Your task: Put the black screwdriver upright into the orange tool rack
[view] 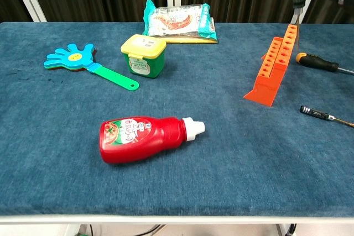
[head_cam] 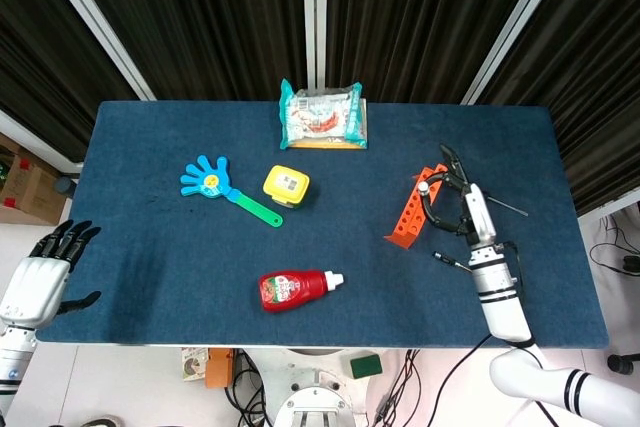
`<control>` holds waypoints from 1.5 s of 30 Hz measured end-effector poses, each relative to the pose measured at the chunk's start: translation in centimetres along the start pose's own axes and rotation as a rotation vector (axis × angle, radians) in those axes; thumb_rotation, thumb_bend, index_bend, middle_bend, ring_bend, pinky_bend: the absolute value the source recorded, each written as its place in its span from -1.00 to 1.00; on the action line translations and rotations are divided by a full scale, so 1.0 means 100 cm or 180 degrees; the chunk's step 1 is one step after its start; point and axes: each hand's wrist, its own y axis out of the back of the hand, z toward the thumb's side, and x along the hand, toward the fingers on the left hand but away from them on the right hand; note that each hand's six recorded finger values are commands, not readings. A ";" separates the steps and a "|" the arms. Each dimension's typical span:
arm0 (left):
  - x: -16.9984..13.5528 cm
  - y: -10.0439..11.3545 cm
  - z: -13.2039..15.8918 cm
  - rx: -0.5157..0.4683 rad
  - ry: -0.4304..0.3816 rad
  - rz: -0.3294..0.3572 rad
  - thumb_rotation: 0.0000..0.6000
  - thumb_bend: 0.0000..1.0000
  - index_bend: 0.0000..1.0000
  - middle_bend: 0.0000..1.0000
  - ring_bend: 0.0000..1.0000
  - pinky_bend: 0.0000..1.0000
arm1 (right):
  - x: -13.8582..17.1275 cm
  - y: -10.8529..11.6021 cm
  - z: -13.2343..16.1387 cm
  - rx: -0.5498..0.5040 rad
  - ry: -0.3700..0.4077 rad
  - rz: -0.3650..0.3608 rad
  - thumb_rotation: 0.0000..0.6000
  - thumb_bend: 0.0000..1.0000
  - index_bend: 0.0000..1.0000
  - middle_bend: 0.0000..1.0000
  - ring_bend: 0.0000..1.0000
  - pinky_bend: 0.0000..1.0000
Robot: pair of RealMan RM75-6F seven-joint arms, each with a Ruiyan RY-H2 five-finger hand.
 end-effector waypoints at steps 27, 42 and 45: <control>0.001 -0.002 0.001 0.0006 -0.0006 -0.0022 1.00 -1.00 -0.73 -0.81 -0.93 -0.60 | -0.002 0.000 0.002 -0.0488 0.0010 0.0098 1.00 -0.19 0.39 -0.93 -1.00 -1.00; 0.000 -0.002 0.002 0.0017 -0.0010 -0.0022 1.00 -1.00 -0.73 -0.81 -0.93 -0.60 | 0.003 -0.003 0.000 -0.0535 -0.0062 0.0144 1.00 -0.19 0.39 -0.93 -1.00 -1.00; 0.001 -0.002 0.002 0.0014 -0.0008 -0.0026 1.00 -1.00 -0.73 -0.81 -0.93 -0.60 | 0.003 -0.004 -0.001 -0.0546 -0.0086 0.0153 1.00 -0.19 0.39 -0.93 -1.00 -1.00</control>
